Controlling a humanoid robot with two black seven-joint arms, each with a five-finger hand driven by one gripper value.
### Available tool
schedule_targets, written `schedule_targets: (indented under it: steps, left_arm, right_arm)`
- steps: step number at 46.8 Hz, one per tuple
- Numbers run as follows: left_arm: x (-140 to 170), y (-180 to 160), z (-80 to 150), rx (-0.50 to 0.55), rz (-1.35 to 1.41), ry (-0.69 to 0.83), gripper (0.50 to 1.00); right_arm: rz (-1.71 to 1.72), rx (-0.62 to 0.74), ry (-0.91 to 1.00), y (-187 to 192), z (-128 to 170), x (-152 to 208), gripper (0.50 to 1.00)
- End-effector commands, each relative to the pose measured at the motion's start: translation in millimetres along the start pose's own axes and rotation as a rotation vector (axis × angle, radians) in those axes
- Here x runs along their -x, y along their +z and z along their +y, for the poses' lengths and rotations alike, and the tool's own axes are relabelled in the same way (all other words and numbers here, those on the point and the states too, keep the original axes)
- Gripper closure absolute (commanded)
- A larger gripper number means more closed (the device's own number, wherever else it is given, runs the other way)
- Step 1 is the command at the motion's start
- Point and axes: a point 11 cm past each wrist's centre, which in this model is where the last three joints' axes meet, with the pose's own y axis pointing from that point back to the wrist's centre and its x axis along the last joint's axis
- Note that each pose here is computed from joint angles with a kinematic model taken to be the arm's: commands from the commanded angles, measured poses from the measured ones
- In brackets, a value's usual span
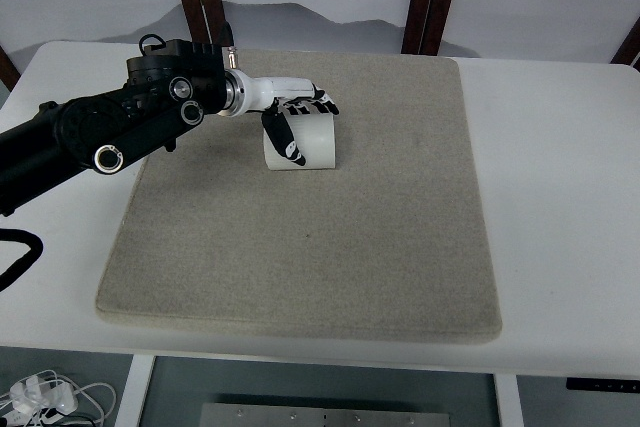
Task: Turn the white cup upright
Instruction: 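Lift the white cup with the left hand, rotating it upright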
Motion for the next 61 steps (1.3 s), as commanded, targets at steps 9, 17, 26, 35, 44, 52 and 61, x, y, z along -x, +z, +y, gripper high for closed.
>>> schedule_targets:
  steps: [9,17,26,35,44,52,61]
  left_arm:
    - [-5.6,1.0,1.9,0.015,0.03,0.029,1.0]
    - [-19.4,1.2,9.9,0.056,0.099,0.048,1.0]
    - [-40.9,-7.2,21.9,0.154,0.347,0.081,1.0]
    - [-60.9,-22.4,38.9,0.319,0.569,0.106,1.0]
    - [-76.3,-39.6,52.9,0.453,0.687,0.156,1.0]
    - [-79.4,-76.7,60.6,0.522,0.781,0.24,1.0]
    - [-74.3,-107.6,70.3,0.621,0.895,0.313,1.0]
  right_arm:
    - [0.0,0.0,0.0,0.0,0.0,0.0,0.548]
    - [0.0,0.0,0.0,0.0,0.0,0.0,0.548]
    - [0.0,0.0,0.0,0.0,0.0,0.0,0.548]
    - [0.0,0.0,0.0,0.0,0.0,0.0,0.548]
    - [0.0,0.0,0.0,0.0,0.0,0.0,0.548]
    - [0.0,0.0,0.0,0.0,0.0,0.0,0.548]
    - [0.0,0.0,0.0,0.0,0.0,0.0,0.548]
